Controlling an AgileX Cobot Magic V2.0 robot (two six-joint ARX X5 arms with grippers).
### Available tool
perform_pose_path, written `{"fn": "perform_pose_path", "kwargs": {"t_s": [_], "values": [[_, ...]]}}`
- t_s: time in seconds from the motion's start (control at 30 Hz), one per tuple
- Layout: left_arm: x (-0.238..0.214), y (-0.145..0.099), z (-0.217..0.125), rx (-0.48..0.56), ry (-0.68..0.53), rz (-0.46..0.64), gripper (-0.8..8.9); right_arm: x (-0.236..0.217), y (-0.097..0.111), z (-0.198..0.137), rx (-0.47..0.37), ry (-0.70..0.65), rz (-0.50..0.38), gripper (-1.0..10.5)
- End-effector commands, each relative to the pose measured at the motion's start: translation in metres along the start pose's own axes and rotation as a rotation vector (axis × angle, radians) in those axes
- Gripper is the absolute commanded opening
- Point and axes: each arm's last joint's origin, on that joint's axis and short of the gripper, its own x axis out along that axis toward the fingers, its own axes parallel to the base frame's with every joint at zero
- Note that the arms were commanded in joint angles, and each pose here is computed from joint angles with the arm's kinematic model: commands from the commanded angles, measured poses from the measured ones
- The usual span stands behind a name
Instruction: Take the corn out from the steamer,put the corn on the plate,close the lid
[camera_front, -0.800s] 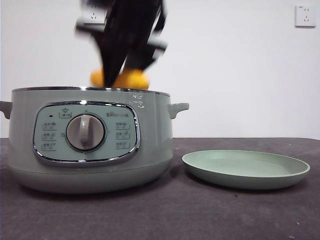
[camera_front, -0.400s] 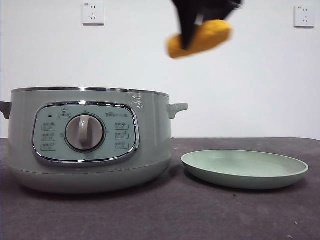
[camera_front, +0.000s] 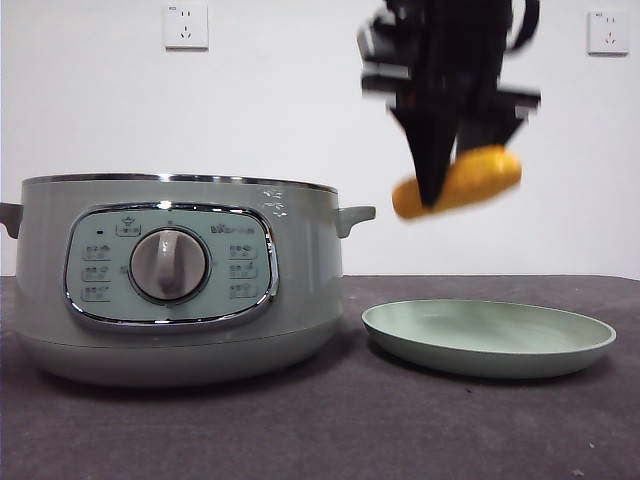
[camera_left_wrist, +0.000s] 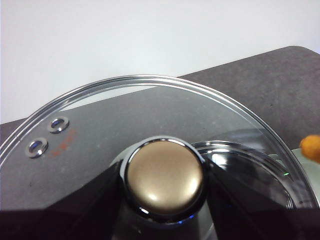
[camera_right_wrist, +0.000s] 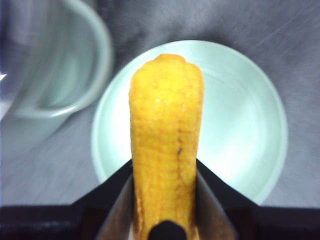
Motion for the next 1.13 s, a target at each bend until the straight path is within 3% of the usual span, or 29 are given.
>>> {"fn": "perform_pose_path", "kwargs": {"t_s": [0.03,0.37,0.7,0.9,1.13], "values": [[-0.005,0.001,0.008,-0.013,-0.074,0.004,-0.08,0.030,-0.001,-0.008,0.035,0.010,-0.003,-0.2],[-0.004,0.001,0.008,-0.013,-0.073,0.004,-0.08,0.092,-0.014,-0.036,0.094,-0.070,-0.012,-0.2],[-0.004,0.001,0.008,-0.013,-0.073,0.003,-0.08,0.099,-0.037,-0.047,0.150,-0.019,0.001,0.2],[-0.004,0.001,0.008,-0.033,-0.072,0.001,-0.08,0.100,-0.039,-0.048,0.164,-0.009,0.040,3.6],[0.002,-0.002,0.008,-0.037,-0.054,-0.047,-0.08,0.097,-0.039,-0.047,0.172,-0.021,0.040,4.1]]}}
